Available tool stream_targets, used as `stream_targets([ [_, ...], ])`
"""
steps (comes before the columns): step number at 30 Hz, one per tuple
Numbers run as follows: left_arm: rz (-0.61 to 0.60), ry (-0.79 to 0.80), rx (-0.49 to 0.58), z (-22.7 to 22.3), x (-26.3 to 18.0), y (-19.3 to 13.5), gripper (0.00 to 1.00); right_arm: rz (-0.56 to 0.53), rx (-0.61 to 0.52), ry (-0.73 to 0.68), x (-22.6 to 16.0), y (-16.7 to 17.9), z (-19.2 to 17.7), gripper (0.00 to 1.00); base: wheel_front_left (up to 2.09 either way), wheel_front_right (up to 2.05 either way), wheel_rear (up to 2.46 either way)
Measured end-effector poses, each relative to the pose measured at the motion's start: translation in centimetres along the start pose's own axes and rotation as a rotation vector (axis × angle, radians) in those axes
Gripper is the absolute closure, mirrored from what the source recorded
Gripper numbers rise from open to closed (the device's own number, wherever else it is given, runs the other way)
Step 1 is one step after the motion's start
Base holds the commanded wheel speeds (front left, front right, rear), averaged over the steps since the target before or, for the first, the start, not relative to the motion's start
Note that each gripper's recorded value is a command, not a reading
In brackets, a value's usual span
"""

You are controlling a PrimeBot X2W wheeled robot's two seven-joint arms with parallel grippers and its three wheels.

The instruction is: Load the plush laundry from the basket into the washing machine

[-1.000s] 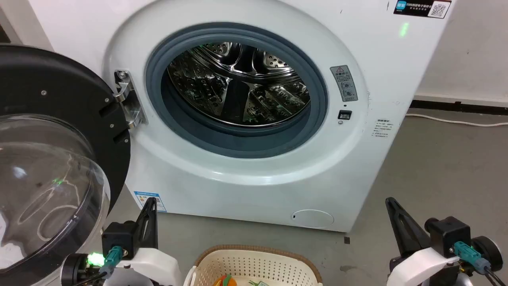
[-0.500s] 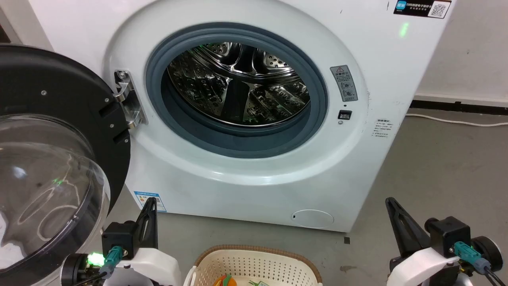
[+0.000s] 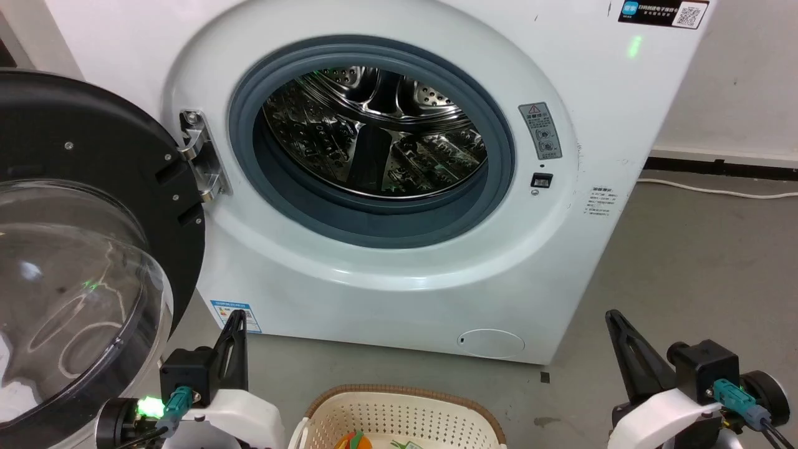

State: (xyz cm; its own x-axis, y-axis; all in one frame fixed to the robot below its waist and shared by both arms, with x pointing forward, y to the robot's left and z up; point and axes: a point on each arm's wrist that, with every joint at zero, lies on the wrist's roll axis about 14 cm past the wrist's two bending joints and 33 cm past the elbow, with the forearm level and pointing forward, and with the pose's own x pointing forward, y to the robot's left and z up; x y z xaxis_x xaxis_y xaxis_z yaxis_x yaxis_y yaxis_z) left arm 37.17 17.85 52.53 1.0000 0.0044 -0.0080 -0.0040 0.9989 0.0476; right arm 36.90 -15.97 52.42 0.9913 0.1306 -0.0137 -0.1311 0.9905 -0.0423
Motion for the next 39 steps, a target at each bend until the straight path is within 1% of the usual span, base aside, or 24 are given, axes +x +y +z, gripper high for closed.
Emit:
stream_targets([
  [2,0.000,0.000,0.000,0.0,0.0,0.0,1.00,0.000,0.000,0.000,0.0,0.0,0.0,1.00,0.00,0.00,0.00],
  [3,0.001,0.000,0.000,0.0,0.0,0.0,0.00,0.001,0.000,0.000,0.0,0.0,0.0,0.00,0.00,0.00,0.00],
  [10,-0.002,0.001,0.000,0.0,0.0,-0.1,0.00,0.000,0.004,0.000,0.0,0.0,0.0,0.00,0.00,0.00,0.00],
  [22,-0.039,0.012,0.000,-0.9,0.7,-1.5,0.00,-0.022,0.042,-0.001,0.1,-0.7,-0.6,0.00,0.00,0.00,0.00],
  [31,-0.095,0.072,0.003,-3.3,2.3,-3.4,0.00,-0.056,0.079,0.004,0.7,-1.9,-1.3,0.00,0.00,0.00,0.00],
  [39,-0.160,0.160,0.010,-6.7,3.8,-5.3,0.00,-0.088,0.121,0.014,1.3,-3.0,-2.1,0.00,0.00,0.00,0.00],
])
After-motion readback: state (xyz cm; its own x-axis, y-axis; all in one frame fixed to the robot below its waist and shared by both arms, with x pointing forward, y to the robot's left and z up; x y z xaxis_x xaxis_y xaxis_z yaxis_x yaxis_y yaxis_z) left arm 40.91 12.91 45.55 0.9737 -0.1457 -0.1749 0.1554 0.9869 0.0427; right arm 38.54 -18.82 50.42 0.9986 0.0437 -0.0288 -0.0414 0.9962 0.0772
